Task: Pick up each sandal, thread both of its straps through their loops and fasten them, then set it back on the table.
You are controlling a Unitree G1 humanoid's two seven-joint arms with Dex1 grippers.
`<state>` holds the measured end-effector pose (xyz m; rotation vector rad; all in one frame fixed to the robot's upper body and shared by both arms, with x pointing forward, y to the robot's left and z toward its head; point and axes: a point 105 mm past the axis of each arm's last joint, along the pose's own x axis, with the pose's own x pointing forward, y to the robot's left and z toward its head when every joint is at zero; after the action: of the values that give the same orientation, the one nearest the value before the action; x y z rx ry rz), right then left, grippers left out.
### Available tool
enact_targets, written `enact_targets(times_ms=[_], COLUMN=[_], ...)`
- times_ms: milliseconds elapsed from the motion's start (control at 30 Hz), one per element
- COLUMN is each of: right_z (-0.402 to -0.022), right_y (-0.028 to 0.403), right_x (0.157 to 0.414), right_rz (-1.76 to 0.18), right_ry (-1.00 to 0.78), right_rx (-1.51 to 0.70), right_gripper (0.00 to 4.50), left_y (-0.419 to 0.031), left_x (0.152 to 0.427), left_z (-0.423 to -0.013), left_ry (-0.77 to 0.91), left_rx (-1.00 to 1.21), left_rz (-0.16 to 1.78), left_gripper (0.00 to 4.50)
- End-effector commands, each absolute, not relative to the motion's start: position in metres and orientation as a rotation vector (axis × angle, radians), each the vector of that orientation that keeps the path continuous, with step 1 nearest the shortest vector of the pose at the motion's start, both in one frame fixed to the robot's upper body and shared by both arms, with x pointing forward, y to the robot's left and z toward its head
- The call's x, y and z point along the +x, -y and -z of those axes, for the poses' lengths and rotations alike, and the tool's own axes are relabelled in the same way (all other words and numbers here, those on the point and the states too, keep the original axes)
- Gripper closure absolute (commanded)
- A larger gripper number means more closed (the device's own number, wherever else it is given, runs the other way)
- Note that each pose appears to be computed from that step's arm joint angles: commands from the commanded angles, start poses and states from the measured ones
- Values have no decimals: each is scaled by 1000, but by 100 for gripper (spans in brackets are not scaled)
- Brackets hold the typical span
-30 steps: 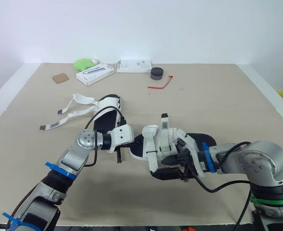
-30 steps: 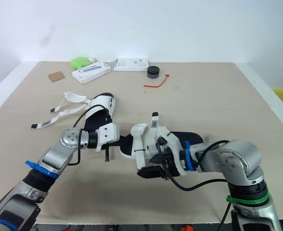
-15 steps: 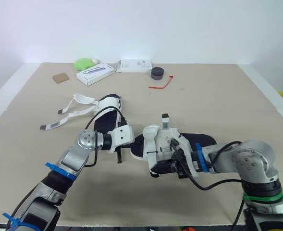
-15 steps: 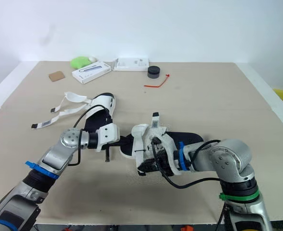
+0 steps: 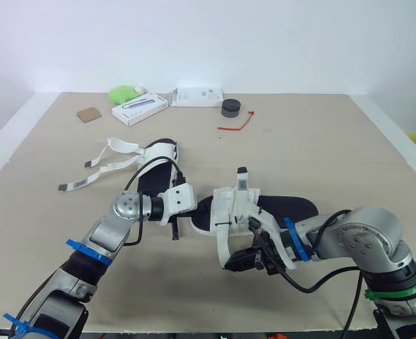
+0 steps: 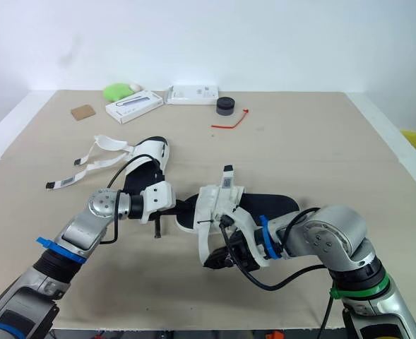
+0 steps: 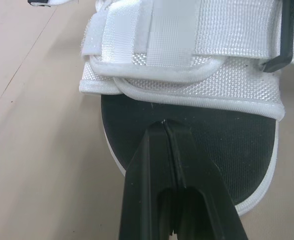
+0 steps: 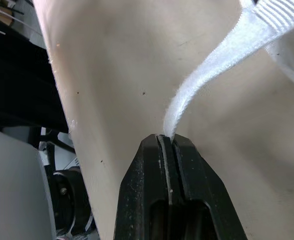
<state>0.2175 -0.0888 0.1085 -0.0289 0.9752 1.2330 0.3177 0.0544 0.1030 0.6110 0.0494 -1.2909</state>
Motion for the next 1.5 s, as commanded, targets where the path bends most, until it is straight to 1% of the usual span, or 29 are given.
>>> enact_targets(times_ms=[33,333,567,667,800,833,867,900,933,1000,1100,1133,1200,1233,1267,1367,1500], right_z=[-113,-115,-126,-133,-136,-137,-139,-141,-146,-166,-181,-181,-179,-175,-171,-151,-136], right_y=[85,87,89,90,94,96,99,102,104,101,95,94,91,91,91,97,98], right_x=[206,202,208,208,206,207,208,208,210,219,227,229,230,230,229,227,225], right_rz=[-1306,-1327,-1330,-1351,-1366,-1365,-1366,-1381,-1405,-1468,-1487,-1495,-1506,-1518,-1524,-1573,-1613], right_ry=[-1005,-1022,-953,-903,-849,-809,-769,-719,-637,-317,46,130,394,474,539,636,712], right_rx=[-22,12,-13,-40,-139,-192,-255,-322,-413,-705,-1012,-1088,-1317,-1394,-1449,-1584,-1613], right_gripper=[447,447,447,347,162,122,69,26,8,8,8,8,8,8,8,8,8], left_y=[-65,-63,-65,-65,-65,-65,-65,-65,-65,-65,-65,-64,-63,-63,-63,-64,-66], left_x=[315,316,316,317,317,317,317,317,317,318,318,318,318,318,318,318,318], left_z=[-75,-75,-74,-74,-74,-74,-74,-74,-74,-74,-74,-74,-74,-74,-74,-74,-74], left_ry=[-184,-183,-186,-187,-187,-187,-187,-188,-188,-188,-187,-186,-184,-184,-184,-186,-188], left_rx=[622,618,619,621,621,621,622,623,623,627,628,627,626,626,626,627,629], left_rz=[1281,1282,1281,1280,1283,1283,1283,1284,1284,1286,1289,1291,1293,1294,1294,1291,1287], left_gripper=[450,450,450,450,450,450,450,450,450,450,450,450,450,450,450,450,450])
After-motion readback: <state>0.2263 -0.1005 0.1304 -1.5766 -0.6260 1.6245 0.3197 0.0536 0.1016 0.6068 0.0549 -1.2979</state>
